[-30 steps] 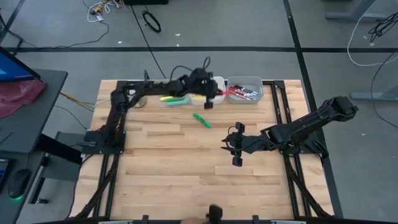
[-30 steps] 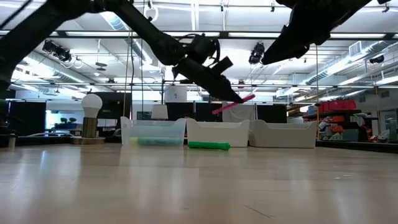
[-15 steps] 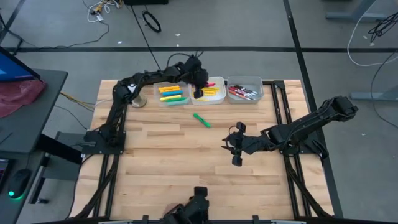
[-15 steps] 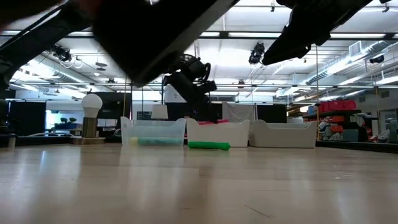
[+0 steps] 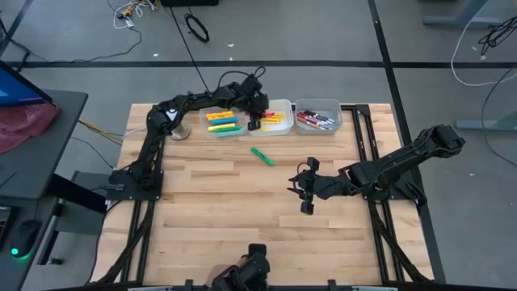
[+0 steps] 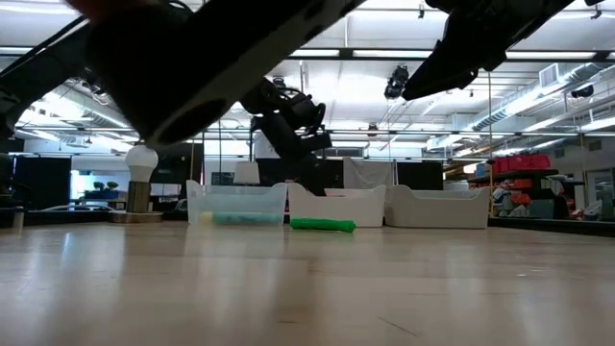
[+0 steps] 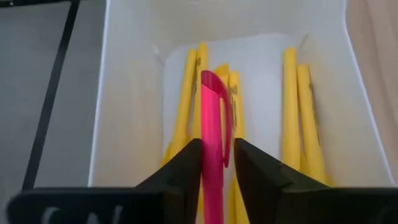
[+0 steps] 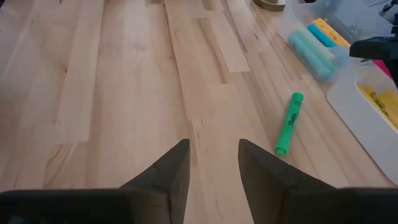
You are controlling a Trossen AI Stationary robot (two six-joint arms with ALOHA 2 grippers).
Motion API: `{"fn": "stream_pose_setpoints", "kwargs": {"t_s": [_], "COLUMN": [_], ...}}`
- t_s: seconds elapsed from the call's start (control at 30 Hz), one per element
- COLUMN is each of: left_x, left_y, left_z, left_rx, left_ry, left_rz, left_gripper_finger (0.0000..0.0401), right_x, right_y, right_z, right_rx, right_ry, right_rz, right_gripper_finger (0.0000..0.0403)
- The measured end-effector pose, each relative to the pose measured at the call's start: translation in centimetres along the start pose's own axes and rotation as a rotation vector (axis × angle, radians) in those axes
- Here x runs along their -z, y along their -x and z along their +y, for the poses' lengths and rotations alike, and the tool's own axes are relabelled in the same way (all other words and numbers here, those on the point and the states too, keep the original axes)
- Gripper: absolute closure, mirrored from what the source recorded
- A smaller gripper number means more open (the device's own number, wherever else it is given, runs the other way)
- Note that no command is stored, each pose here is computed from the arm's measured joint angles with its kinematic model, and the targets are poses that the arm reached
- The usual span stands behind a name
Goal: Pick & Place Markers
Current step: Put the pink pen into the white bin, then put the green highlighter pen into the transparent bin
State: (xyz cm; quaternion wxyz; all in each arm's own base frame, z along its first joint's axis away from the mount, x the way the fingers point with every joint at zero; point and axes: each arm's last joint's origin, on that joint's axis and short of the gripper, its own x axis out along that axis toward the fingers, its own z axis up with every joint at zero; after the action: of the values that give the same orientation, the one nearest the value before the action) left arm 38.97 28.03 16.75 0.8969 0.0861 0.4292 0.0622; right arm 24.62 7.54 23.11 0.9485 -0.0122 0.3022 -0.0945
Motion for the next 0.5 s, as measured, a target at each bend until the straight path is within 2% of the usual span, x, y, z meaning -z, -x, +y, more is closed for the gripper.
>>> {"fn": "stream_pose_setpoints", "kwargs": {"t_s": [0.17, 0.33, 0.5], "left_x": [-0.6, -1.6, -4.0], "left_y": [0.0, 0.1, 2.8], "left_z": [0.2, -0.1, -0.4], "left_rx": [-0.025, -0.001, -0.034], "left_ry": [0.035, 0.050, 0.046], "left_rz": [-0.058, -0.140, -0.179], "left_gripper_finger": [0.0264, 0.0248, 0.0248], "right_x": [0.0, 0.0, 0.0], "right_y": [0.0, 0.0, 0.0], "right_z": [0.0, 0.0, 0.0], "right_rx": [0.000, 0.000, 0.000], "right_ry": [-0.001, -0.003, -0.004], "right_rz": [0.000, 0.000, -0.001], "right_gripper_finger": [0.0266, 0.0266, 0.0266]}}
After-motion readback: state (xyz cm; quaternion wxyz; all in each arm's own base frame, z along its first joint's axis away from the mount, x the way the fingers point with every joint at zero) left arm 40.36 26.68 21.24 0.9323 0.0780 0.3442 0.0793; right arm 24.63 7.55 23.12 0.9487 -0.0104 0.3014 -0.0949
